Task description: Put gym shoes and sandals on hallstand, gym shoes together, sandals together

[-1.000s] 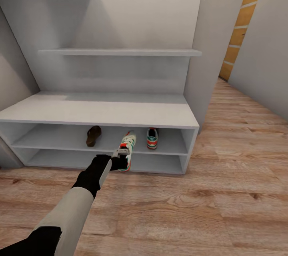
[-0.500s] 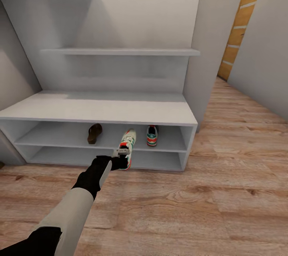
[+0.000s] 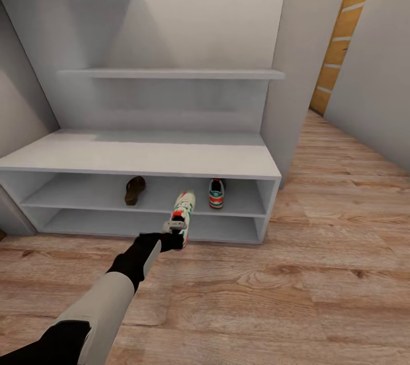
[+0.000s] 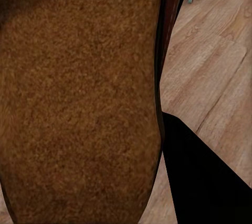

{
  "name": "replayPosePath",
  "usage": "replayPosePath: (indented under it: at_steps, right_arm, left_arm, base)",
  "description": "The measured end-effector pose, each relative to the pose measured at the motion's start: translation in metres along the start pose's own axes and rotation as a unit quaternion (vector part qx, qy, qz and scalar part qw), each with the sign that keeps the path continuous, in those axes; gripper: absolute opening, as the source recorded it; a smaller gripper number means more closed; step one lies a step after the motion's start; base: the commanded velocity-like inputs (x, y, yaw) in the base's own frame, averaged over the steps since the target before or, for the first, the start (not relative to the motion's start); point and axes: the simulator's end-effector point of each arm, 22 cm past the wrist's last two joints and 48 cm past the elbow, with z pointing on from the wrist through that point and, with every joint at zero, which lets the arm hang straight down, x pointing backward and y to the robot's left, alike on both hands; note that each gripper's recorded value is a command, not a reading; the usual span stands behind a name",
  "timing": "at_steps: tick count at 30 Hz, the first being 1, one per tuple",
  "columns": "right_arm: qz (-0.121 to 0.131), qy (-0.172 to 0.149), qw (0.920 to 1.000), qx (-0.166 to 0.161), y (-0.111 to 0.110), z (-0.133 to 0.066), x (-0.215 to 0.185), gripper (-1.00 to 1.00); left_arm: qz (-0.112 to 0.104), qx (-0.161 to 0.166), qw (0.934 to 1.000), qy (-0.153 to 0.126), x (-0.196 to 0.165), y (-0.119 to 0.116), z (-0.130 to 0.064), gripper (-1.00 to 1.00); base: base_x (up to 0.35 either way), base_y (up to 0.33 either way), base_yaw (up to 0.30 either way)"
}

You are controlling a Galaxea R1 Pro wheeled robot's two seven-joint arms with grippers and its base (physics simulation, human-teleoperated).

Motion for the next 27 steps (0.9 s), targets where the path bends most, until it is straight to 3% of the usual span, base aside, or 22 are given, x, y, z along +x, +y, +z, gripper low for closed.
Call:
replayPosePath:
  at_steps: [7, 21, 27]
  right_arm:
    - [0.000, 0.000, 1.0000, 0.000, 0.0002, -0.0001, 0.0003, -1.00]
    - [0.000, 0.000, 1.0000, 0.000, 0.0000, 0.0000, -0.0001, -1.00]
    - [0.000, 0.000, 1.0000, 0.000, -0.0001, -0.0003, -0.0003, -1.00]
  left_arm:
    - [0.002, 0.000, 0.9998, -0.022, -0.0069, 0.0001, 0.0011, -1.00]
    - [0.004, 0.000, 0.9997, -0.025, -0.0082, 0.0000, 0.0011, -1.00]
    - [0.004, 0.000, 0.9997, -0.025, -0.0085, -0.0001, 0.0007, -1.00]
  base:
    - [0.000, 0.000, 0.000]
    - [0.002, 0.000, 0.000]
    - [0.219, 0.000, 0.000]
